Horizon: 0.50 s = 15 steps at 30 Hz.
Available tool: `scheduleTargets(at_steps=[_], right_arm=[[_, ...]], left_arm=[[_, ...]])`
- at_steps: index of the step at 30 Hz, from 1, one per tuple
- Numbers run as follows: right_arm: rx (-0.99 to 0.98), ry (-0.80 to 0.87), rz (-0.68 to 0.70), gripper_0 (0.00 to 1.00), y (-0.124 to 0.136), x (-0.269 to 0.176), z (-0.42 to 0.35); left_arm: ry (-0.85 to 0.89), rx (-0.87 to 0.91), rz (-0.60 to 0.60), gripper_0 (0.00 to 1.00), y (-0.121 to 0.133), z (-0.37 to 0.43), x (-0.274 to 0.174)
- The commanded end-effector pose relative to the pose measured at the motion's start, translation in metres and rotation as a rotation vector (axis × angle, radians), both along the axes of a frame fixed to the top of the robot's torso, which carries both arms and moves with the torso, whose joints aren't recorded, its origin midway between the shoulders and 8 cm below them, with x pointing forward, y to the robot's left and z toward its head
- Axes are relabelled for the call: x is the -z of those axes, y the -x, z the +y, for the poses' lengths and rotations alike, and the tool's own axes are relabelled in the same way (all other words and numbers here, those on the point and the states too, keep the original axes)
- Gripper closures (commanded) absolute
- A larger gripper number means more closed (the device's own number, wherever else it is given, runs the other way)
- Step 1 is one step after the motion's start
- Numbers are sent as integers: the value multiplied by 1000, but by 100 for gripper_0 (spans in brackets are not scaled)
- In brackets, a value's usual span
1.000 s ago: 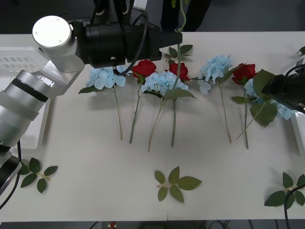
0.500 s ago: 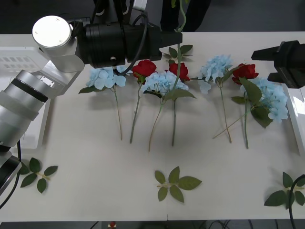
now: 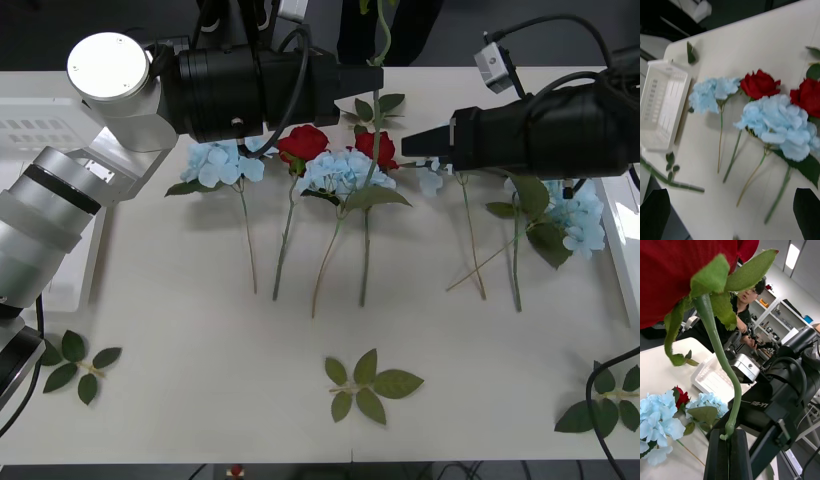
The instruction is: Place the red flowers into the right box and the blue flowers into the left box. If a person shows an open palm, hand one flower to the person first, then continue sorting.
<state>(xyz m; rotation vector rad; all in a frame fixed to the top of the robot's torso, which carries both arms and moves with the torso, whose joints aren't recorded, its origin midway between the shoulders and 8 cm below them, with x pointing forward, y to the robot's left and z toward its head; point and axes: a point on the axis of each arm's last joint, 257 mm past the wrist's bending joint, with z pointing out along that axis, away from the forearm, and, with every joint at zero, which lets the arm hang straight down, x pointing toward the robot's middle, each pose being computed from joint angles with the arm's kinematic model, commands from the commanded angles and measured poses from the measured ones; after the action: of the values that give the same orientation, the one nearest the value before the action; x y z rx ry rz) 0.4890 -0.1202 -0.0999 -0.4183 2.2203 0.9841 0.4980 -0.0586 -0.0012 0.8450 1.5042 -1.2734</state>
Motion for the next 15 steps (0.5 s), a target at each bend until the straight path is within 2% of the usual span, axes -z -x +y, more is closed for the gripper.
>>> scheduleTargets(at_steps=[1,6,11,15], right_arm=[[-62,-25,-61,5,13,-36,-36],[-162,-95,-86,4,23,-41,-25],[-202,-173,-157,5,8,-36,2],[-218,-182,-157,5,2,-22,21]], left_arm=[[23,13,-37,100,7,-1,-18],[25,14,-34,100,7,-1,-18],[25,12,-34,100,6,-1,-18],[27,14,-32,99,7,-1,-18]])
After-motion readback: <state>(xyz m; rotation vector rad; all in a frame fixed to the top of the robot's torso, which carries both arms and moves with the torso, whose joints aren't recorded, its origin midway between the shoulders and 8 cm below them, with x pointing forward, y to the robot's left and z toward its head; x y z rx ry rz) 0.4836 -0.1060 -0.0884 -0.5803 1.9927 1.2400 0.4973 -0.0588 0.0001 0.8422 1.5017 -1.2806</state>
